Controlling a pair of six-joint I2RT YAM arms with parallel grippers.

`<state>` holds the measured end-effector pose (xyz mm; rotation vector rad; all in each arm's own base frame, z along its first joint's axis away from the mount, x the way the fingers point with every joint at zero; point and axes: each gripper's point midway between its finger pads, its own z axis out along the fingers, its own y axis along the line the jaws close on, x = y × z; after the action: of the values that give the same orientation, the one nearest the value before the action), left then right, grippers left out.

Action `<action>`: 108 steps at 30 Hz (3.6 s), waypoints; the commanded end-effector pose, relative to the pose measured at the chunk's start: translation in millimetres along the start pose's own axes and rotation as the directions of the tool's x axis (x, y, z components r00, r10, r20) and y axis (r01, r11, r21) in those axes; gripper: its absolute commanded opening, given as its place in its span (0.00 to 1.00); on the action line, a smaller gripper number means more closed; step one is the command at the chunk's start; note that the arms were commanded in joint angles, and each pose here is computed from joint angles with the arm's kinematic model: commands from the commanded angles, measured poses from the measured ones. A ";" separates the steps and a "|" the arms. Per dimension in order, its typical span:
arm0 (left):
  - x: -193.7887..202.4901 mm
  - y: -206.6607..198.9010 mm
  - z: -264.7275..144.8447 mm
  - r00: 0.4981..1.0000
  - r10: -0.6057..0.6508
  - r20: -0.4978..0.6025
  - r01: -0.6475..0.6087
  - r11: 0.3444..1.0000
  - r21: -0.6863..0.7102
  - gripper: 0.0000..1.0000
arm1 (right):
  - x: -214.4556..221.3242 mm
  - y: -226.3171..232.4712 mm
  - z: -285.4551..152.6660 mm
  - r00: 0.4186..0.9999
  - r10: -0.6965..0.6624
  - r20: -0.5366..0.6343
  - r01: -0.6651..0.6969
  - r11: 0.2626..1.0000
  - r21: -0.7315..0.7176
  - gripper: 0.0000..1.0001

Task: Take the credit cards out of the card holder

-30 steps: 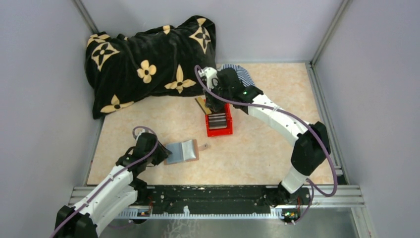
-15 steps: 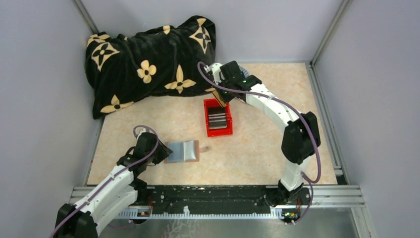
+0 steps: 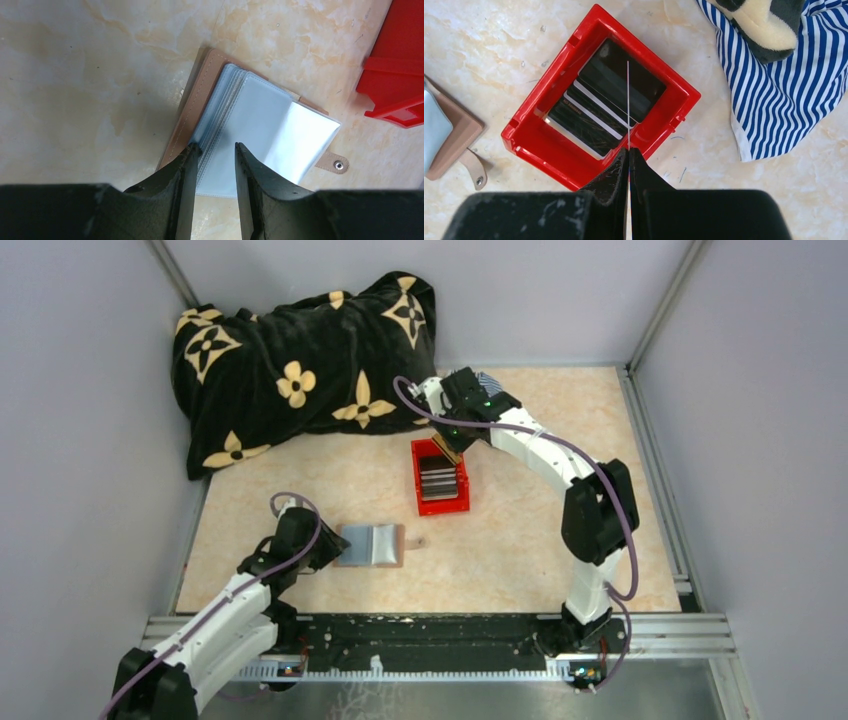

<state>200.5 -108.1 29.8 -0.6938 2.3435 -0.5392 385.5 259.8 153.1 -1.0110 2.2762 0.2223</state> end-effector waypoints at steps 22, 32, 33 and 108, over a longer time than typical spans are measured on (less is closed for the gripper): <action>9.8 10.8 5.8 0.999 0.023 -0.024 -0.024 1.000 -0.009 0.39 | -10.8 -1.3 33.8 0.971 -0.183 -0.152 0.196 0.978 0.074 0.00; 10.2 13.1 5.8 0.999 0.026 -0.025 -0.026 1.000 -0.013 0.39 | -5.7 4.2 38.7 0.924 -0.301 -0.238 0.340 0.929 0.143 0.00; 10.5 13.3 5.5 0.999 0.028 -0.025 -0.028 1.000 -0.012 0.39 | -5.3 4.6 38.5 0.921 -0.306 -0.239 0.345 0.928 0.142 0.00; -63.9 -156.3 -59.1 0.960 0.187 0.208 -0.271 0.810 0.520 0.68 | 10.7 87.5 31.9 0.987 -0.057 0.152 0.051 0.998 0.043 0.00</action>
<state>255.1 -162.3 173.0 -0.2198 1.9860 -0.8609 321.2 304.2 56.1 -1.1113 2.2197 0.1016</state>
